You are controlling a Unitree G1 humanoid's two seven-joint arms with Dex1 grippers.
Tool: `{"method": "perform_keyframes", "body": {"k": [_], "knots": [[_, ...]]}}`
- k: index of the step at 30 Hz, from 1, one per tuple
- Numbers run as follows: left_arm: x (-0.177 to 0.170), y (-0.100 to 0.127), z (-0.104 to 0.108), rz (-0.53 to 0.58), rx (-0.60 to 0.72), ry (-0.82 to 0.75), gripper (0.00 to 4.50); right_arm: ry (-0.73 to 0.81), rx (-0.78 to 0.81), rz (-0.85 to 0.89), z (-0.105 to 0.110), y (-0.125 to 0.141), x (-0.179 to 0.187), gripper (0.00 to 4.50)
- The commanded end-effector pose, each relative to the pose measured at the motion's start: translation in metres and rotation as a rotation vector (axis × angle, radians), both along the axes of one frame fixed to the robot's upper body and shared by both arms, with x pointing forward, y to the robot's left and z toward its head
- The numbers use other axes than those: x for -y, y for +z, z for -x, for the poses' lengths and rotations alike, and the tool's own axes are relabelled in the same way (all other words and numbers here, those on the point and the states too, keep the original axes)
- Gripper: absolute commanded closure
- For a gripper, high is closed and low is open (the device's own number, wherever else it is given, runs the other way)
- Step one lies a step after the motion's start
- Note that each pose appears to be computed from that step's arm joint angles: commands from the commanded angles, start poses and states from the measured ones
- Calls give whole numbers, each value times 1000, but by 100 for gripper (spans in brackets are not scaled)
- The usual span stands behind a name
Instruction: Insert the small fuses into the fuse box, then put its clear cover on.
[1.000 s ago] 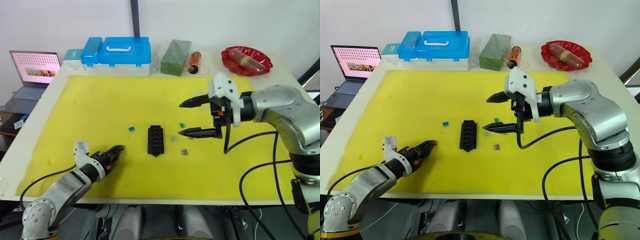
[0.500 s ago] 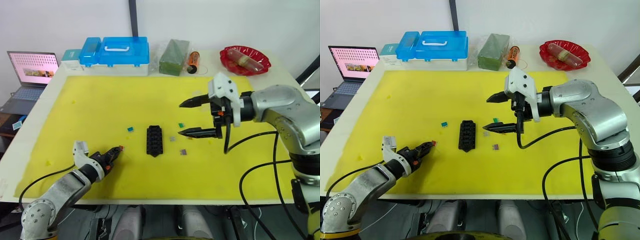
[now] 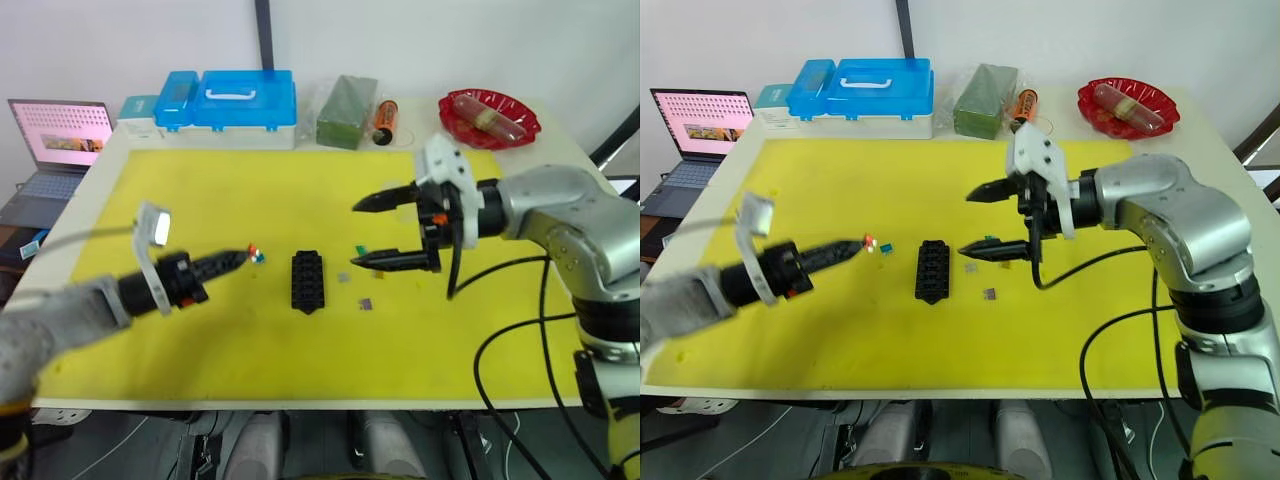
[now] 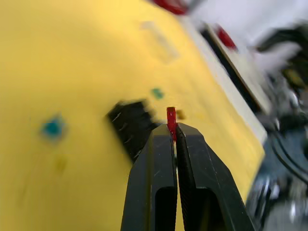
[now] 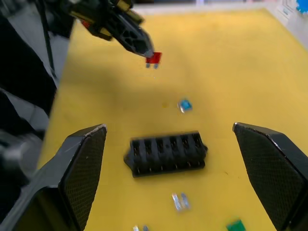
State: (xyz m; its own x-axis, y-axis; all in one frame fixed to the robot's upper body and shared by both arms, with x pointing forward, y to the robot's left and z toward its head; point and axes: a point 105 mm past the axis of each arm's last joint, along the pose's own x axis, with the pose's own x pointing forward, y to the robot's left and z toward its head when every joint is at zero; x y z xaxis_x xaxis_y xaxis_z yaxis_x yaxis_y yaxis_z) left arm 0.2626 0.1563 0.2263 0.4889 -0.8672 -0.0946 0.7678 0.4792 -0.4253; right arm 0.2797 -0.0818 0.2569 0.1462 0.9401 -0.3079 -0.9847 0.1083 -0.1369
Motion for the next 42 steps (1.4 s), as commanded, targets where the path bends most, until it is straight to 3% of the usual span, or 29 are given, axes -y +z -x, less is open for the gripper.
{"method": "perform_keyframes", "body": {"k": [1,5,9,13,16,20,32,36,42], "knots": [[12,18,12,-100,71,-241,446,44,-48,-33,8,22,-3,0],[16,21,7,-229,129,-368,446,28,-130,-16,6,29,-12,0],[32,26,-3,-366,247,-564,446,1,-311,68,8,31,-33,0],[43,24,-8,-418,294,-665,446,-7,-347,119,12,32,-45,0],[47,25,-10,-421,308,-694,450,-27,-354,136,10,29,-50,59],[50,27,-16,-424,330,-689,450,-39,-335,190,11,18,-55,188],[52,27,-25,-426,357,-650,450,-35,-320,230,11,5,-60,188],[53,27,-24,-421,354,-645,450,-39,-316,234,11,4,-59,266],[56,27,-24,-417,353,-650,450,-44,-321,231,9,3,-60,266]]}}
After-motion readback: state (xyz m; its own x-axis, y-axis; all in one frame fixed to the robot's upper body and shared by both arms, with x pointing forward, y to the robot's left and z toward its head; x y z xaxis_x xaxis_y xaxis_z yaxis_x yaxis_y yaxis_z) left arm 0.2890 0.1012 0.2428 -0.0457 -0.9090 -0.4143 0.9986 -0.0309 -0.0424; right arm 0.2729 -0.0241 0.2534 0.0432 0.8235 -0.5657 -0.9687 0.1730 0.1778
